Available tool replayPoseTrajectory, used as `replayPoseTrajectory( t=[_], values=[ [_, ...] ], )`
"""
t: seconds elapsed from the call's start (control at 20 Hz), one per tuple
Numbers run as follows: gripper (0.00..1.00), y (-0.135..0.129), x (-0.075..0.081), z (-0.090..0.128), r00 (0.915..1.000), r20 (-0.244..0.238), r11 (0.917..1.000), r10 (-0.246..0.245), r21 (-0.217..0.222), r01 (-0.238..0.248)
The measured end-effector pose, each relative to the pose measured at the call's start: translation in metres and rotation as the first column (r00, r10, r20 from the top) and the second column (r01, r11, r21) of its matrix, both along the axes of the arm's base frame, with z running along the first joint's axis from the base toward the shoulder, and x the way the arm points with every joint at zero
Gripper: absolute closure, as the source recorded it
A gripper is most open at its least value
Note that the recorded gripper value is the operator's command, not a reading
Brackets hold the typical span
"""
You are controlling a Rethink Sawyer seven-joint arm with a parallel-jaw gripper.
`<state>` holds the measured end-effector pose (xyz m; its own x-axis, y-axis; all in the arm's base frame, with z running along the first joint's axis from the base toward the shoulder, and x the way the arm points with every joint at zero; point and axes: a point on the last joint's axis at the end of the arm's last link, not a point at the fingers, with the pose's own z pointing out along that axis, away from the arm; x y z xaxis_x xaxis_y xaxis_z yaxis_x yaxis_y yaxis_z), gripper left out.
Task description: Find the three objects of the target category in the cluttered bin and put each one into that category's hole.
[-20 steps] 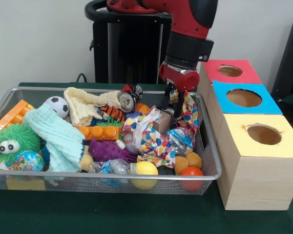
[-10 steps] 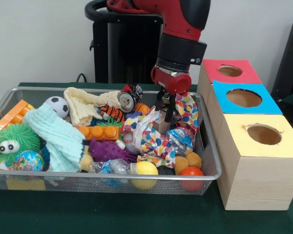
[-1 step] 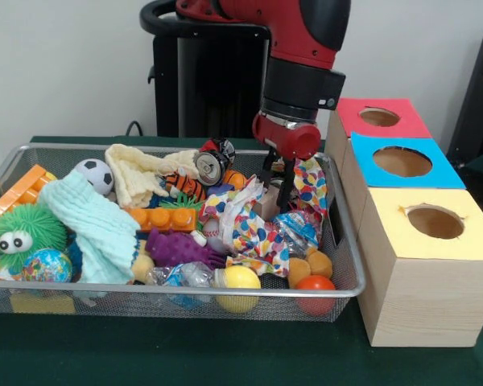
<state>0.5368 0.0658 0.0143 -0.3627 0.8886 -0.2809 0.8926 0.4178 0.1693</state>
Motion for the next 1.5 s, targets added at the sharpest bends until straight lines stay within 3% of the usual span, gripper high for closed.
replayPoseTrajectory(
  t=[0.75,0.95,1.5],
  values=[
    [0.0,0.043,0.002,0.001,0.9968,0.016,0.9969,0.078,0.004,-0.078],
    [0.0,0.046,0.009,0.003,0.9962,0.029,0.9966,0.082,0.002,-0.082],
    [0.0,0.04,0.046,0.01,0.9953,0.09,0.9994,0.035,0.002,-0.035]
  ],
)
